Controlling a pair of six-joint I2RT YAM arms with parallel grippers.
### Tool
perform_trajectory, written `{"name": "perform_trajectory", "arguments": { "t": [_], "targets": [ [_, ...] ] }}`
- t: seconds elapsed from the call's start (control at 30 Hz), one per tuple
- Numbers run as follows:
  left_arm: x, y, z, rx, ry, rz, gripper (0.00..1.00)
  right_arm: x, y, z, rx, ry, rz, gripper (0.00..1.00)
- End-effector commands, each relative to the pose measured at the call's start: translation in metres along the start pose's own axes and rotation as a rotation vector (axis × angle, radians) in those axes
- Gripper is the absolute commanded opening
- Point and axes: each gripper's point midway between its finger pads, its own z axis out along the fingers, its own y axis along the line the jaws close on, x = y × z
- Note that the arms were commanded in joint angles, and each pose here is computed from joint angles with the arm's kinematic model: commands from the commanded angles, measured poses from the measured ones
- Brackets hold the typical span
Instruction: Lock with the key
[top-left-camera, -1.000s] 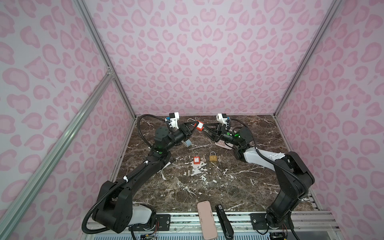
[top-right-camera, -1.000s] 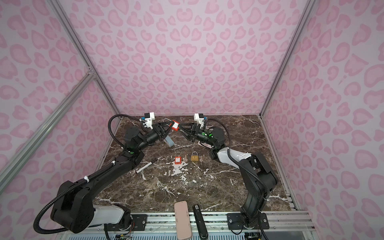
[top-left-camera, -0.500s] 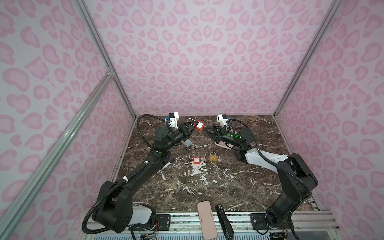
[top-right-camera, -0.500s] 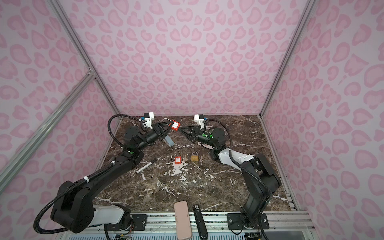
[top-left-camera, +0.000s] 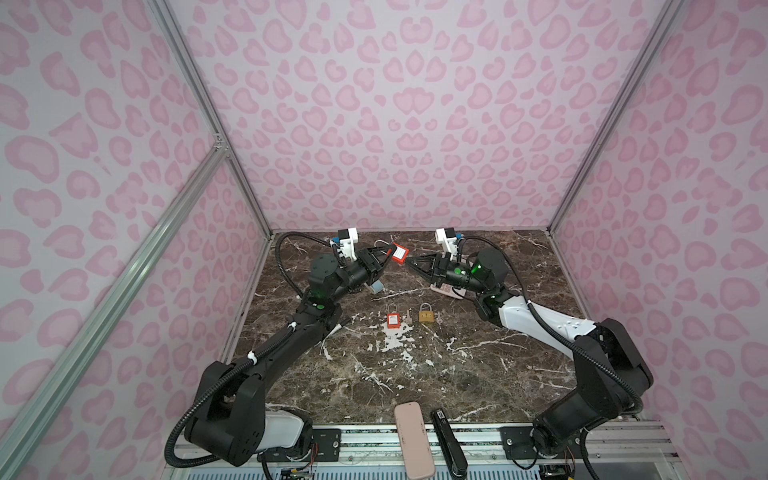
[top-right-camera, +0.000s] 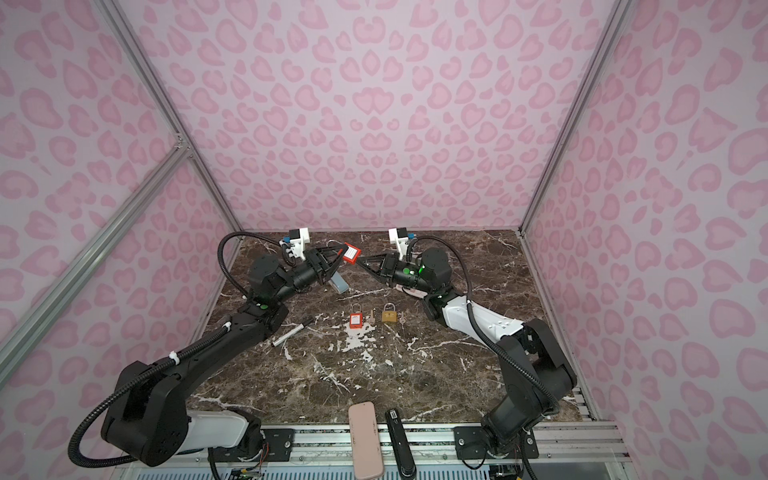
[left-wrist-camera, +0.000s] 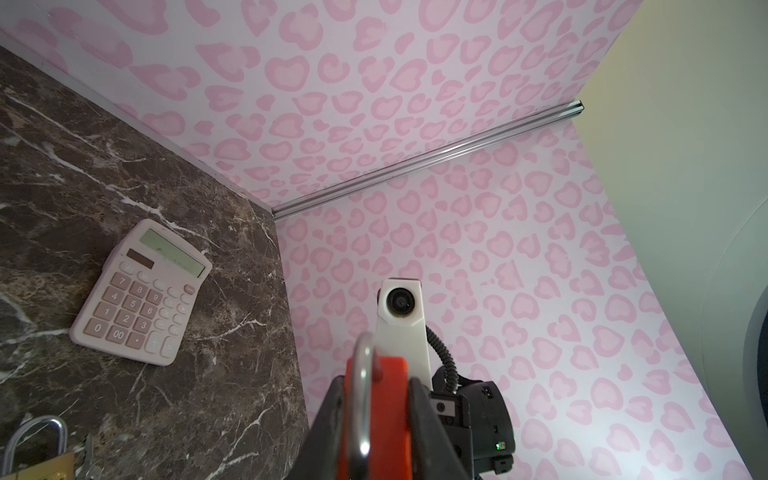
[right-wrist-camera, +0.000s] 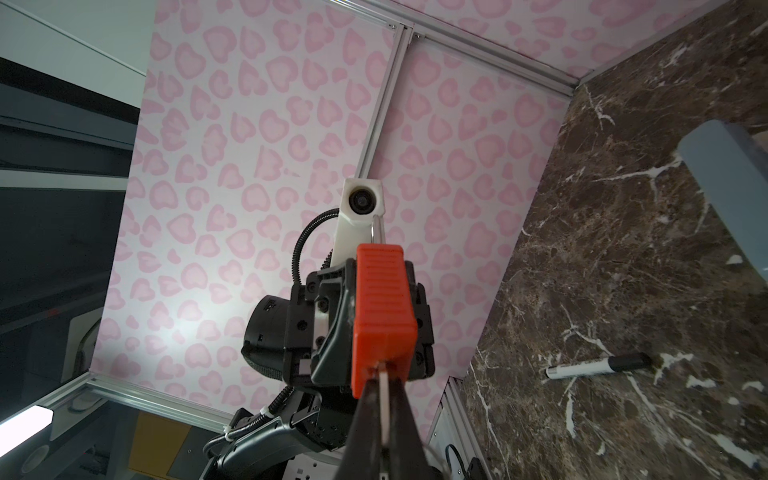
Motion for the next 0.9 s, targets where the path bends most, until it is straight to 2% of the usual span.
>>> {"name": "perform_trajectory", "arguments": {
  "t": [0.0,0.43,0.77,0.87],
  "targets": [
    [-0.014,-0.005,-0.003,0.019,-0.069,0.012,0.04,0.005,-0.012,-0.001,0.052,0.023,-0.040,0.02],
    [-0.021,-0.010,-0.021,-0.001,-0.144,0.099,0.04,0.007,-0.018,-0.001,0.054,0.025,0.001,0.00],
    [-0.023,-0.019,-0.033,0.004,-0.185,0.174,0.03,0.006,-0.005,0.001,-0.073,0.004,0.091,0.00],
    [-0.024,-0.019,-0.032,0.005,-0.186,0.173,0.03,0.013,-0.012,0.003,-0.019,0.024,0.074,0.00]
  ]
}}
